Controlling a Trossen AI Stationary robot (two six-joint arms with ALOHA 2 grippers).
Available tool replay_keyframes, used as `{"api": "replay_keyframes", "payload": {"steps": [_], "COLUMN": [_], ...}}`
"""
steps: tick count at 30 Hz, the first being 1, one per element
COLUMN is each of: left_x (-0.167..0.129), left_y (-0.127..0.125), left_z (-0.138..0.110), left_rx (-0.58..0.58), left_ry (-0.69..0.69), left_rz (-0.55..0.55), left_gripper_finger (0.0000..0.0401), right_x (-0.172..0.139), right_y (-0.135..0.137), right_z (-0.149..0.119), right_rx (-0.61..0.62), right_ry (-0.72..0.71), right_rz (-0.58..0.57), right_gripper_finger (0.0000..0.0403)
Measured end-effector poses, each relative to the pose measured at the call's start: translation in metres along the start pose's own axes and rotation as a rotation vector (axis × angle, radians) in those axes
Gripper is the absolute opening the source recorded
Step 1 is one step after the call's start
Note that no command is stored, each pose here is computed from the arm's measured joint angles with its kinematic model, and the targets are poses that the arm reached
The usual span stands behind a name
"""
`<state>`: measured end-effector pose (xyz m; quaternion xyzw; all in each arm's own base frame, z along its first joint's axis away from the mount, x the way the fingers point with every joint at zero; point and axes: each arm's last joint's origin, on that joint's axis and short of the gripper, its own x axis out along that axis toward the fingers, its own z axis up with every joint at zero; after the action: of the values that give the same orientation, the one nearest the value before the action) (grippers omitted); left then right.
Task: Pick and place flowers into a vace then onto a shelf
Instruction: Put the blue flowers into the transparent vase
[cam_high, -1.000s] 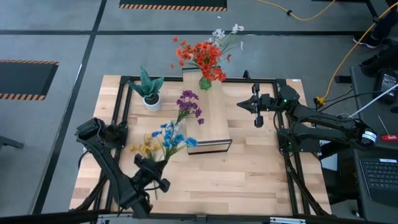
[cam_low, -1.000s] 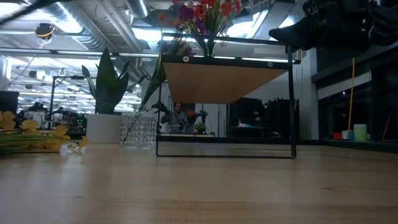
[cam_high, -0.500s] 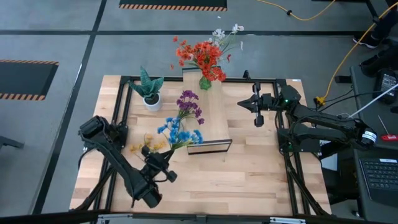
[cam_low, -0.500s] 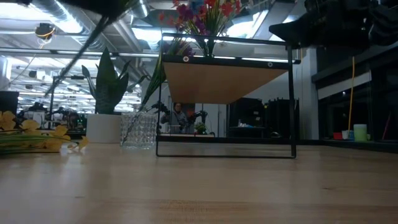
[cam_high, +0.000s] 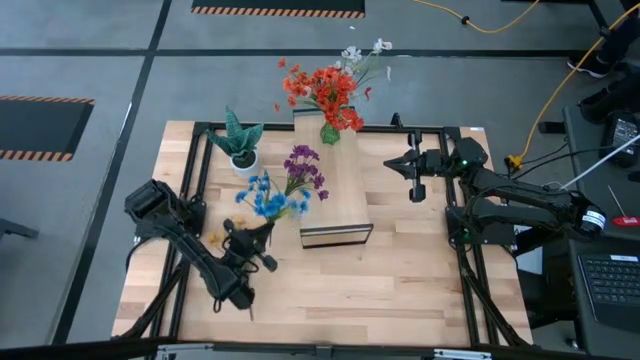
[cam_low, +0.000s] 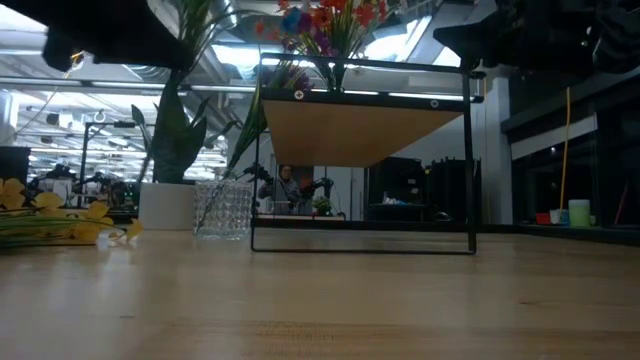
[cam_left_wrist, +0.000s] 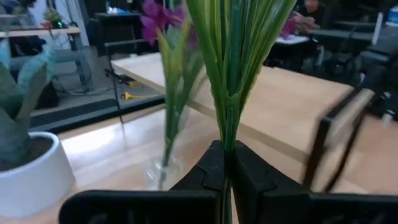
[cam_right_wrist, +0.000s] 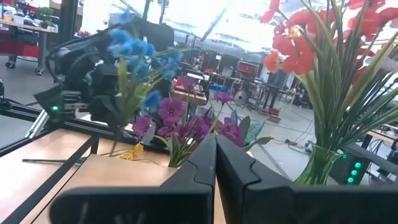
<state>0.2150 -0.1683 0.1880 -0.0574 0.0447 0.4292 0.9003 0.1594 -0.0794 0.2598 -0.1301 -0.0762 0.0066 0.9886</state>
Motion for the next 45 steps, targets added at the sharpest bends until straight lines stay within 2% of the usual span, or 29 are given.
{"api": "replay_keyframes", "payload": {"steps": [8,16,29,35,41,45], "left_x": [0.019,0.028,0.029,0.026,0.027,0.032], "left_y": [0.017,0.033,0.065,0.080,0.087,0.079], "left_z": [0.024,0.057,0.098,0.101,0.090,0.084], "left_rx": [0.004,0.096,0.187,0.174,0.137,0.139], "left_ry": [-0.054,-0.047,0.108,0.252,0.263,0.270], "left_rz": [0.036,0.083,0.124,0.061,-0.077,-0.218], "left_gripper_finger": [0.0005,0.0005,0.0005,0.0005,0.0005,0.0005], "right_x": [0.000,0.000,0.000,0.000,0.000,0.000], "right_y": [0.000,0.000,0.001,0.001,0.000,0.000], "right_z": [0.000,-0.002,-0.003,-0.003,-0.003,-0.003], "right_rx": [-0.003,0.012,0.020,0.018,-0.005,-0.006], "right_ry": [-0.003,0.018,0.029,0.028,0.026,0.026], "right_rz": [0.000,0.003,0.005,0.005,0.005,0.005], "right_gripper_finger": [0.0012,0.0012,0.0012,0.0012,0.0012,0.0012]}}
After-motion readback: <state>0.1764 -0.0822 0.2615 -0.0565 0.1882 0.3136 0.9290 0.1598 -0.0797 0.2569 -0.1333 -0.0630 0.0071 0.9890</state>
